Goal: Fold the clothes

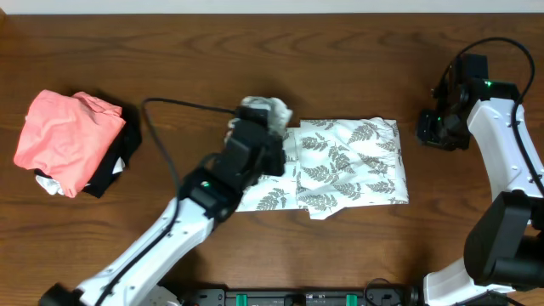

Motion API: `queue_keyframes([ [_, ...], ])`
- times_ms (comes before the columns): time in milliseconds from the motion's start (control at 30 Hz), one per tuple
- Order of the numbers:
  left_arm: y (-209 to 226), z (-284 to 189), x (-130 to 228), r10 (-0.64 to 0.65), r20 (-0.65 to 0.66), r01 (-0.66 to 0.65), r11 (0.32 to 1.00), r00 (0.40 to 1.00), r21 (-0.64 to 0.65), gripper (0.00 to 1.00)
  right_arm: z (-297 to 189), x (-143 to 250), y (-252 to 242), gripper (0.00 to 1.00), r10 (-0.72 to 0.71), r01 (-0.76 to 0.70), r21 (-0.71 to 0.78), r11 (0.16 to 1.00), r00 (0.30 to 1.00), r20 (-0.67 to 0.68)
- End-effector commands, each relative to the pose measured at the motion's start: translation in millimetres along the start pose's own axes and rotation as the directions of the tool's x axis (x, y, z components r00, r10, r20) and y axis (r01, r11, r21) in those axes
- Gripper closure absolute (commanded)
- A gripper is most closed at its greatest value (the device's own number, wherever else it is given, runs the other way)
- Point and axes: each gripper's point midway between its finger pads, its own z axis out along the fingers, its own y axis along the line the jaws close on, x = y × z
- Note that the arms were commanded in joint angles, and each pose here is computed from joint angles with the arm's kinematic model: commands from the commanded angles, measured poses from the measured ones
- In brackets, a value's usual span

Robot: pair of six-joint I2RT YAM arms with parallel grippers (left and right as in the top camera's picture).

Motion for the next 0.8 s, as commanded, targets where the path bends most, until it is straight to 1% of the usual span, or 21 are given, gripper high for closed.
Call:
queue_keyframes([
  [0,-23,7,-2,0.002,0.009,-0.003,0.999,1.0,0.043,0.94,-5,-3,-2,0.75,-0.005,0.005,-0.009,1.0,1.0,0.011],
  [200,-44,11,4,0.032,0.015,-0.033,0.995,0.999,0.093,0.94,-5,-3,-1,0.76,-0.005,0.005,-0.012,1.0,1.0,0.011],
  [500,-43,17,10,0.029,-0.005,-0.029,0.996,1.0,0.086,0.94,-5,-3,-1,0.75,-0.005,0.005,-0.012,1.0,1.0,0.011],
  [567,-43,17,9,0.029,-0.002,-0.029,0.996,1.0,0.088,0.88,-5,-3,-1,0.75,-0.005,0.005,-0.012,1.0,1.0,0.01],
  [633,-45,17,8,0.029,0.001,-0.029,0.995,1.0,0.095,0.77,-5,-3,0,0.75,-0.005,0.005,-0.015,1.0,1.0,0.01],
  [667,-46,17,7,0.028,0.005,-0.029,0.995,1.0,0.099,0.74,-5,-3,0,0.75,-0.005,0.005,-0.015,1.0,1.0,0.01],
  [733,-48,16,5,0.028,0.013,-0.029,0.994,1.0,0.106,0.73,-5,-3,0,0.75,-0.005,0.005,-0.015,1.0,1.0,0.01],
  [767,-48,16,5,0.028,0.016,-0.029,0.994,0.999,0.108,0.75,-5,-3,0,0.75,-0.005,0.005,-0.015,1.0,1.0,0.01],
])
